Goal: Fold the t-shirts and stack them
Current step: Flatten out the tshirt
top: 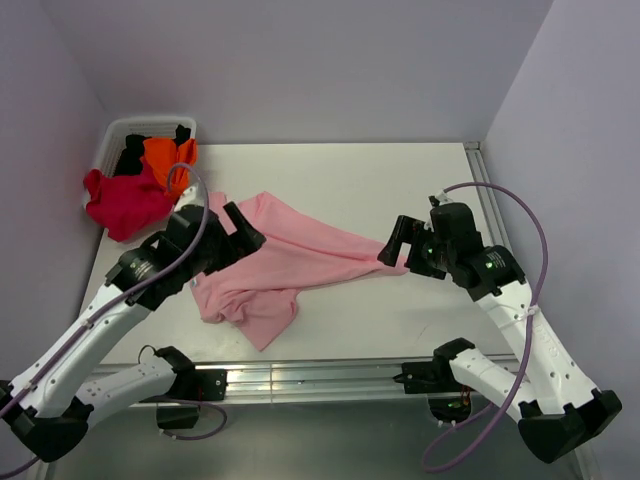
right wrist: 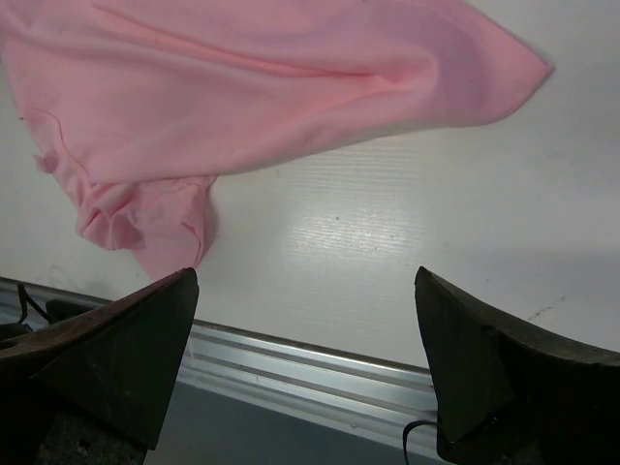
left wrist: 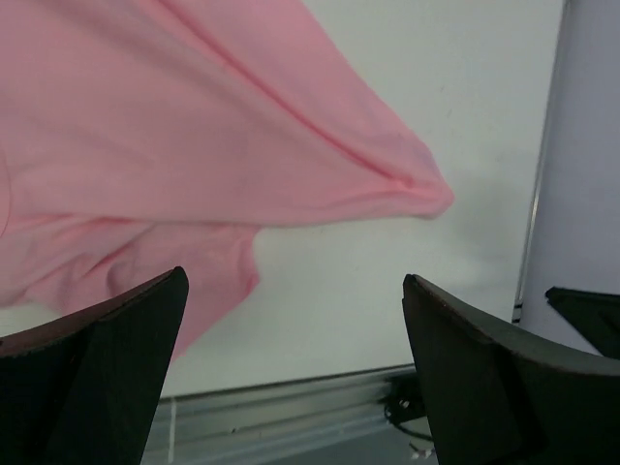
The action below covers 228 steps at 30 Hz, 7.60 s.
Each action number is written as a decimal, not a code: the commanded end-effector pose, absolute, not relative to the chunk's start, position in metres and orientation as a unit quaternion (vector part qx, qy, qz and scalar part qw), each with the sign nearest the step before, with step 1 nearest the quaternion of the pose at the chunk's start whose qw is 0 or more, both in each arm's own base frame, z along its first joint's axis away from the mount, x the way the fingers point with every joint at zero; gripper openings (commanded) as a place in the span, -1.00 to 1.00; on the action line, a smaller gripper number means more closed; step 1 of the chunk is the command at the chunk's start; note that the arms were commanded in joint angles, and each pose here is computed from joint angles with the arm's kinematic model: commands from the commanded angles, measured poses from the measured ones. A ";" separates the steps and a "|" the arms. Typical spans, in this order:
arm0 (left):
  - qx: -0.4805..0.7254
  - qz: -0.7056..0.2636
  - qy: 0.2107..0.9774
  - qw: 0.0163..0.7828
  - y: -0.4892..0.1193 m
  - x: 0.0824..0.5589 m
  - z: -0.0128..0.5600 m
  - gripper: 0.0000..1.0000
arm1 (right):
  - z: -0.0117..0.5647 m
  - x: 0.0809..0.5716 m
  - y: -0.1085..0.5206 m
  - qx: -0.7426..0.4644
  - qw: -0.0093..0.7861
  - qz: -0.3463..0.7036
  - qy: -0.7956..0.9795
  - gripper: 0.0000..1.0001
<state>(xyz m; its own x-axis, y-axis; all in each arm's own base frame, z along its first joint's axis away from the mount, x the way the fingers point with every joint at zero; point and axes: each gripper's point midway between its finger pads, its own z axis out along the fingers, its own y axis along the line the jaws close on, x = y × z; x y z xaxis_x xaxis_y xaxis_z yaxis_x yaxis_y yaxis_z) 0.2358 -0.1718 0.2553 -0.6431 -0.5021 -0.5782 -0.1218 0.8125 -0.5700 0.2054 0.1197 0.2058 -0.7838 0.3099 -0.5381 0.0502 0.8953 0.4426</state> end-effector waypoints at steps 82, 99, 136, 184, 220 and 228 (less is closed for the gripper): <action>-0.262 -0.096 0.927 0.249 -0.215 0.173 0.001 0.80 | 0.181 0.180 0.093 0.113 0.311 0.155 0.931 0.97; -0.264 -0.078 0.928 0.249 -0.213 0.159 0.009 -0.27 | 0.174 0.183 0.096 0.113 0.308 0.160 0.931 0.96; -0.336 -0.045 0.901 0.272 -0.107 0.112 0.088 -0.99 | 0.103 0.275 0.116 0.213 0.244 0.278 0.904 0.94; -0.308 -0.037 0.894 0.322 -0.122 0.141 0.133 -1.00 | 0.043 0.220 0.091 0.265 0.140 0.166 0.939 -1.00; -0.083 -0.219 0.798 0.555 -0.183 0.378 0.466 -1.00 | 0.414 0.320 0.030 0.340 0.515 0.161 0.770 -1.00; -0.068 -0.335 0.675 0.654 -0.162 0.451 0.565 -0.99 | 0.519 0.416 0.046 0.280 0.572 0.263 0.724 -1.00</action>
